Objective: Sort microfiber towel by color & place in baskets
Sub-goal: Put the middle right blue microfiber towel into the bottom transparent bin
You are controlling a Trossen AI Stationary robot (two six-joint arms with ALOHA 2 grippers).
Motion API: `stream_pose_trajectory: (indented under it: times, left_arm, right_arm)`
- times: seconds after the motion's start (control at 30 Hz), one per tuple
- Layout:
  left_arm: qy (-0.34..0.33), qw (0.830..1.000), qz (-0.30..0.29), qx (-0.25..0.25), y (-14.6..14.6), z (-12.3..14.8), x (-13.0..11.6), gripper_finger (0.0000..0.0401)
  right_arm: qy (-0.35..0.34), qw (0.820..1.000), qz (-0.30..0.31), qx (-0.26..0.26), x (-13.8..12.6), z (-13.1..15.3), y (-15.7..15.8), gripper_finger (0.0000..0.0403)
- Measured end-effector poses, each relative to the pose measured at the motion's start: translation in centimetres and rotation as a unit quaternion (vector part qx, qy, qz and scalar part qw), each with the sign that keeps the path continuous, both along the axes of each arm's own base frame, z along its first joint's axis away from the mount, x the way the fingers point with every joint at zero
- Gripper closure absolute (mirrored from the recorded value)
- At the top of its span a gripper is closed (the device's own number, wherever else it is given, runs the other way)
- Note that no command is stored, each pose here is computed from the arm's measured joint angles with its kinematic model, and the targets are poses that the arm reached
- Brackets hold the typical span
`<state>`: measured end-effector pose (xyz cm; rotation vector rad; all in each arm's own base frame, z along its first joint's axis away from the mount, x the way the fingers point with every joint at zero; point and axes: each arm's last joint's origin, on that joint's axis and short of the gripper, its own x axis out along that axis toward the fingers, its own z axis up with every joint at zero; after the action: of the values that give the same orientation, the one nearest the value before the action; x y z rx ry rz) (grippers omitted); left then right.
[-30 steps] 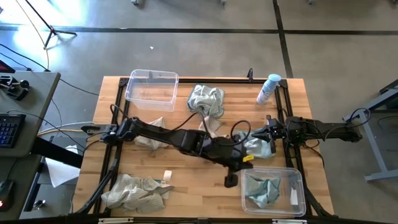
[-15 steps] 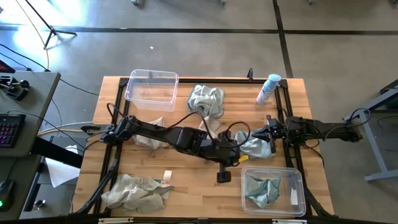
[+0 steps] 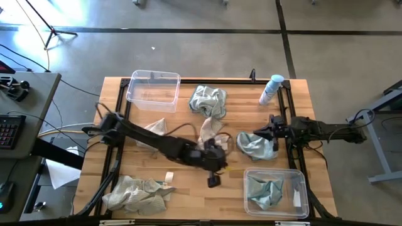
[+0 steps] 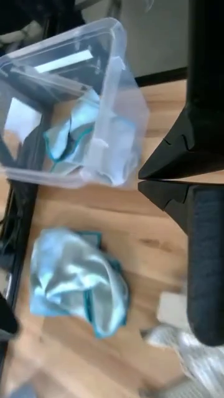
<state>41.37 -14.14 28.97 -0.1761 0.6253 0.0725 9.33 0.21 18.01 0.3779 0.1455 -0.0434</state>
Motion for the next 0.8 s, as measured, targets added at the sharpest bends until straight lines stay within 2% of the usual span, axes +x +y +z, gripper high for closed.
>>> stream_pose_trajectory:
  times: [0.07, 0.13, 0.37, 0.5, 0.67, 0.8]
  left_arm:
    - [-0.02, 1.0, 0.012, -0.011, 0.7, 0.0, -1.9, 0.0401]
    - [-0.043, 0.998, 0.023, -0.024, 1.5, 0.1, -3.9, 0.0401]
    - [-0.111, 0.992, 0.036, -0.039, 3.6, -0.5, -11.1, 0.0401]
    - [-0.13, 0.99, 0.035, -0.047, 5.0, -0.8, -15.0, 0.0401]
    - [-0.161, 0.985, 0.033, -0.055, 6.6, -0.7, -18.8, 0.0401]
    - [-0.167, 0.985, 0.018, -0.04, 7.4, -1.2, -21.1, 0.0401]
  right_arm:
    - [-0.037, 0.999, -0.004, -0.011, 0.3, 0.8, 0.0, 0.0402]
    - [-0.047, 0.999, -0.018, -0.012, 0.5, 1.3, -0.1, 0.0402]
    - [0.0, 0.997, -0.066, -0.026, 2.2, 4.4, -0.3, 0.0403]
    - [0.033, 0.994, -0.074, -0.067, 4.3, 6.9, -0.3, 0.0403]
    - [0.124, 0.986, -0.073, -0.086, 7.1, 9.6, -0.2, 0.0403]
    - [0.221, 0.97, -0.09, -0.038, 9.0, 11.1, -0.2, 0.0403]
